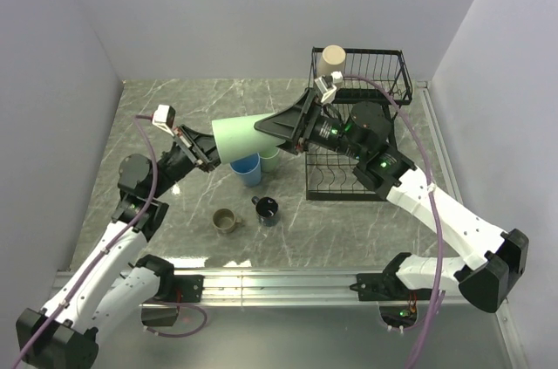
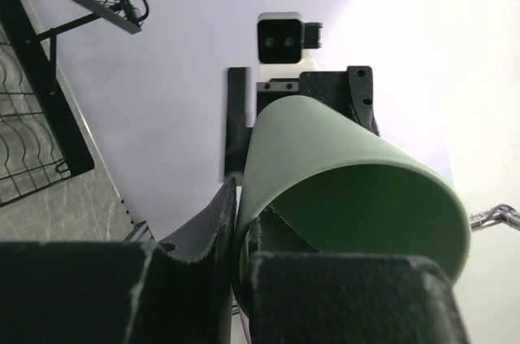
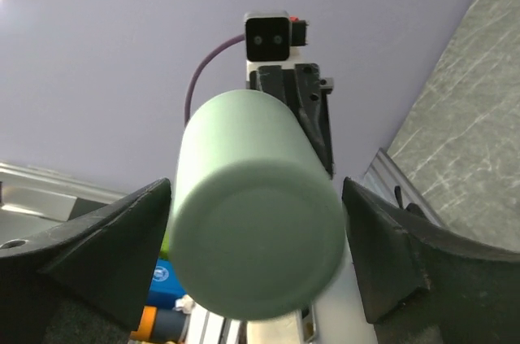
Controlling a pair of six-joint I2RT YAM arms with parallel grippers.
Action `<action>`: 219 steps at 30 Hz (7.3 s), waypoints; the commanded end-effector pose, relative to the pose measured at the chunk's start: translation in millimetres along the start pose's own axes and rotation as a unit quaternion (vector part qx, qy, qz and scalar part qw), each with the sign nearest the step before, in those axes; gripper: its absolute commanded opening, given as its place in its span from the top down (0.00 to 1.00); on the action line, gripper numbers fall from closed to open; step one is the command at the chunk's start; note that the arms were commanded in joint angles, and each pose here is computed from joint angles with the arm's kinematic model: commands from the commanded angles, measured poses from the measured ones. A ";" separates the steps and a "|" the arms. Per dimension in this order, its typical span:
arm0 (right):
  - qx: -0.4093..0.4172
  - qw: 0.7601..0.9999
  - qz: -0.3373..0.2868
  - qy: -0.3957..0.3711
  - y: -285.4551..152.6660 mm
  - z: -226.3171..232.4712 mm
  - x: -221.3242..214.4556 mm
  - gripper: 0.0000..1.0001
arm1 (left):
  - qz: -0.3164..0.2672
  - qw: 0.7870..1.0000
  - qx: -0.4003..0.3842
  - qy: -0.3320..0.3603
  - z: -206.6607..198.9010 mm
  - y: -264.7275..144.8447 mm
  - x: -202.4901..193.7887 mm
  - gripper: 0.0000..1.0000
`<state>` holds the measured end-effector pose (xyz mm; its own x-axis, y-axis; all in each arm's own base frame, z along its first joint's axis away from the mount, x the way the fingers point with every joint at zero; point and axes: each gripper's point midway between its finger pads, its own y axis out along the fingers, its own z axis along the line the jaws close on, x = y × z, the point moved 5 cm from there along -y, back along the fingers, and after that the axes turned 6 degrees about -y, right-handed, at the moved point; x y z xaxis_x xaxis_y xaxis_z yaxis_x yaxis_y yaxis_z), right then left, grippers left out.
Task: Load the cups into the dish rack
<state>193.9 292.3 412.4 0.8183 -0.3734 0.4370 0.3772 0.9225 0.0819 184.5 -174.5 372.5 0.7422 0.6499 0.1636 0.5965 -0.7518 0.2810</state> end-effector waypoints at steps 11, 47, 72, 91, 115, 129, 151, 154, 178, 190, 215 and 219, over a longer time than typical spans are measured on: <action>0.004 0.998 -0.052 -0.045 3.6 37.9 33.5 0.87 | -0.040 0.997 0.059 0.042 -2.9 5.6 7.8 0.26; -0.617 0.708 -0.256 -0.229 -148.0 -121.3 315.3 1.00 | -0.151 0.877 0.425 0.167 68.0 -99.5 27.2 0.10; -0.624 0.744 -0.159 -0.179 -95.7 -225.6 293.6 0.50 | -0.129 0.869 0.438 0.189 70.5 -101.5 26.4 0.09; -0.602 0.740 -0.209 -0.215 -108.7 -151.1 295.9 0.01 | -0.118 0.880 0.424 0.180 69.2 -103.0 19.4 0.10; -0.501 0.795 -0.270 -0.210 -187.7 -24.7 160.5 0.00 | -0.053 0.851 0.485 0.196 126.5 -67.6 38.1 0.13; -0.540 0.790 -0.225 -0.185 -230.7 -53.0 84.4 0.00 | 0.001 0.834 0.527 0.163 198.7 -25.7 52.7 0.21; -0.412 0.874 -0.165 -0.198 -198.5 -37.8 64.3 0.00 | 0.017 0.848 0.506 0.157 172.3 -22.2 44.7 1.00; -0.322 0.920 -0.137 -0.179 -171.1 -39.3 52.0 0.00 | 0.009 0.887 0.433 0.159 128.2 -13.6 39.1 1.00; 0.035 0.999 -0.034 -0.016 -28.1 9.2 -7.6 0.00 | 0.076 0.996 -0.052 0.001 18.8 4.7 -28.4 1.00; 0.014 0.992 -0.127 0.018 -29.2 16.8 12.0 0.00 | 0.059 0.996 -0.061 0.011 9.4 8.3 -33.6 1.00; -0.034 0.978 -0.199 0.049 -17.5 28.1 34.3 0.28 | -0.118 0.980 0.124 0.098 25.2 56.5 -33.5 1.00; -0.039 0.979 -0.197 0.039 -16.5 34.4 37.4 1.00 | -0.107 0.977 0.157 0.096 30.5 61.9 -41.7 1.00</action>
<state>217.5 264.9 418.7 0.6238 -0.7240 0.2945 0.7447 0.6649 0.0570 192.0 -244.8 373.1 0.5571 0.7967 0.2343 0.7873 -0.5965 0.1562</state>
